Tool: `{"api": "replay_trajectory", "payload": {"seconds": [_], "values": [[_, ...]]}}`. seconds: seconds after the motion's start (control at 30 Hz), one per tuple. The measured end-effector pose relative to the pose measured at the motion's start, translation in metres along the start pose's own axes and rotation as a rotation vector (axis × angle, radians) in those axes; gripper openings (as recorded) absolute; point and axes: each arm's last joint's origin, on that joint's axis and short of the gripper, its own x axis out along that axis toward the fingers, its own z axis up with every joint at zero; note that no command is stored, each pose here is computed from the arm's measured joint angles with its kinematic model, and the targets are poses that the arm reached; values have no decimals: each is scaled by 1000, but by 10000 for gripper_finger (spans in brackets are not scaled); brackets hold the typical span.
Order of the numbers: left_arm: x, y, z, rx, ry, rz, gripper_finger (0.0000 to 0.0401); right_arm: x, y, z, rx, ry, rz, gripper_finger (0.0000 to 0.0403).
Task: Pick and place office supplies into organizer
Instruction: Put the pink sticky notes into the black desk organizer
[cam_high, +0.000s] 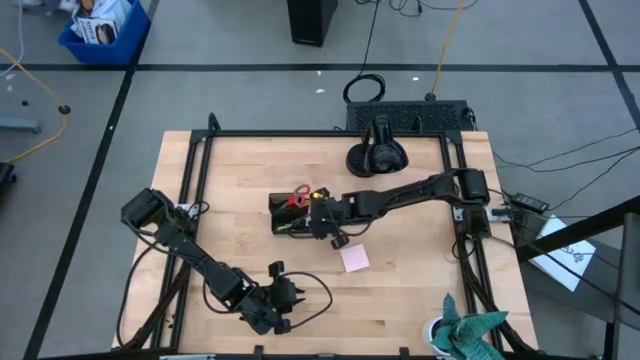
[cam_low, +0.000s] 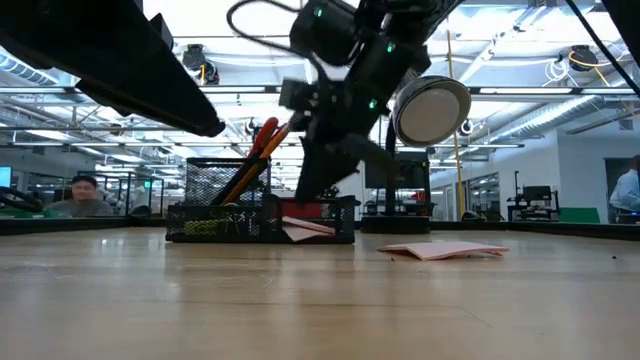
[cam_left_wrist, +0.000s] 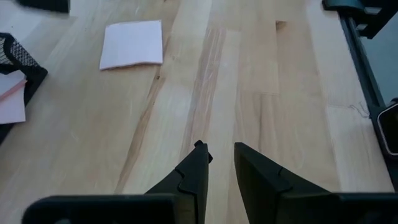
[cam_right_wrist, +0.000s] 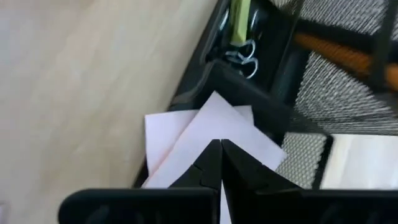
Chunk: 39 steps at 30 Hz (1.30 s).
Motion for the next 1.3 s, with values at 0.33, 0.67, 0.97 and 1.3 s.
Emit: {"api": "replay_trajectory", "payload": {"seconds": [0.33, 0.67, 0.97, 1.3], "values": [[0, 0, 0, -7, 3, 1, 85, -62, 23, 25, 20, -84, 24, 0], [0, 0, 0, -16, 0, -1, 85, -104, 119, 44, -135, -70, 126, 2], [0, 0, 0, -29, -5, 0, 85, -74, 168, -10, -143, 71, -170, 84], [0, -1, 2, -45, -22, -7, 85, -46, 162, -48, 123, 82, -107, 105]]}}
